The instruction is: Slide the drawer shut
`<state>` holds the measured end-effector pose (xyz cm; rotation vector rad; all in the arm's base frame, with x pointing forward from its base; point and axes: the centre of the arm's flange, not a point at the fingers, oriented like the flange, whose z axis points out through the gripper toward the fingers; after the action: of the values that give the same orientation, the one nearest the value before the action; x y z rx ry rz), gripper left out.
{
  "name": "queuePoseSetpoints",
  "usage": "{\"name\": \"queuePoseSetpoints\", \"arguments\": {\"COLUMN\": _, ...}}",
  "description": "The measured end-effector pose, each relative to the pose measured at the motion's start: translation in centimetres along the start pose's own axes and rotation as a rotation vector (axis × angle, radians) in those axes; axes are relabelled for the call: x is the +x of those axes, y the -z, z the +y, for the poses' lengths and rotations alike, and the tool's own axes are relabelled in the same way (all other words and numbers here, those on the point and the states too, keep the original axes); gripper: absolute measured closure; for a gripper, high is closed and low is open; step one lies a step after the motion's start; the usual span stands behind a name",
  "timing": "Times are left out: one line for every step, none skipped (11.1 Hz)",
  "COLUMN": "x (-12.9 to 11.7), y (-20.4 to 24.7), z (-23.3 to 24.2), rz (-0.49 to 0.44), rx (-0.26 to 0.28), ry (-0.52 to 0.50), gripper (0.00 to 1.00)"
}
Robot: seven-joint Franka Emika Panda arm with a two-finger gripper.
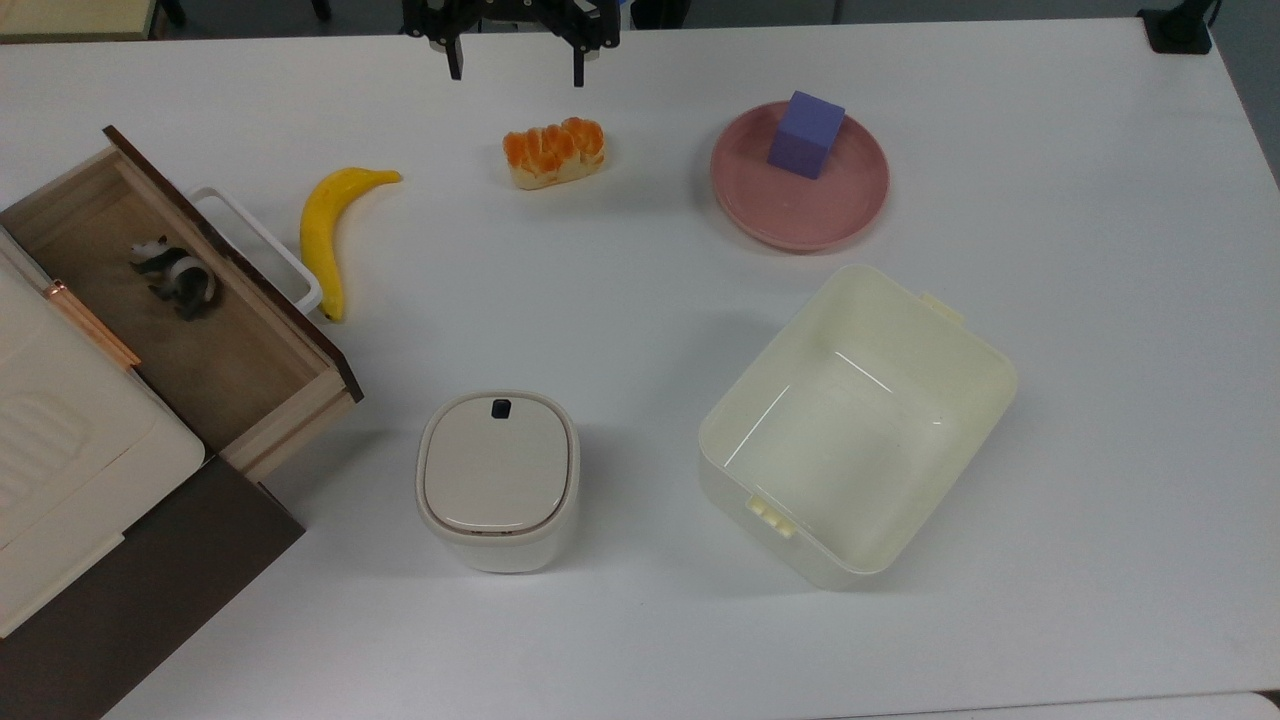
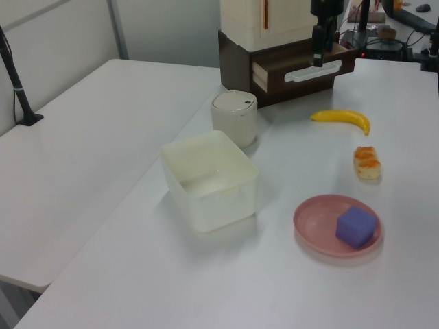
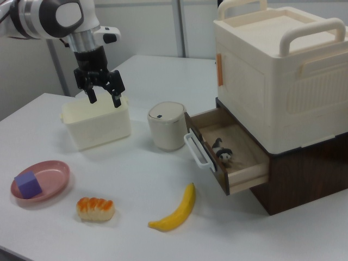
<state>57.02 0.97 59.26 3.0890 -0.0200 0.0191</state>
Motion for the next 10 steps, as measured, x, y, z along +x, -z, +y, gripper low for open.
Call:
{"name": "queuePoseSetpoints", "arguments": {"x": 0.00, "y": 0.00, "z": -0.05, "rz": 0.000, "rx": 0.000, "ry": 0.001, "gripper": 0.00}}
{"name": "queuePoseSetpoints", "arguments": {"x": 0.01, "y": -0.07, "z": -0.11, "rz": -0.001, "rx": 0.000, "ry": 0.024, "gripper": 0.06}}
{"name": "queuePoseSetpoints", "arguments": {"x": 0.05, "y": -0.19, "z": -0.19, "rz": -0.004, "rx": 0.000, "ry": 0.043, "gripper": 0.23}}
{"name": "queuePoseSetpoints", "arguments": {"x": 0.08, "y": -0.29, "z": -0.24, "rz": -0.005, "rx": 0.000, "ry": 0.050, "gripper": 0.41}}
{"name": "queuePoseSetpoints", "arguments": {"x": 0.09, "y": -0.32, "z": -0.25, "rz": -0.006, "rx": 0.000, "ry": 0.054, "gripper": 0.44}}
{"name": "queuePoseSetpoints", "arguments": {"x": 0.09, "y": -0.32, "z": -0.26, "rz": -0.006, "rx": 0.000, "ry": 0.058, "gripper": 0.45}}
{"name": "queuePoseSetpoints", "arguments": {"x": 0.09, "y": -0.32, "z": -0.26, "rz": -0.006, "rx": 0.000, "ry": 0.060, "gripper": 0.54}}
{"name": "queuePoseSetpoints", "arguments": {"x": 0.09, "y": -0.32, "z": -0.27, "rz": -0.006, "rx": 0.000, "ry": 0.060, "gripper": 0.71}}
{"name": "queuePoseSetpoints", "arguments": {"x": 0.09, "y": -0.33, "z": -0.28, "rz": -0.006, "rx": 0.000, "ry": 0.061, "gripper": 0.79}}
{"name": "queuePoseSetpoints", "arguments": {"x": 0.09, "y": -0.33, "z": -0.28, "rz": -0.006, "rx": 0.000, "ry": 0.061, "gripper": 0.83}}
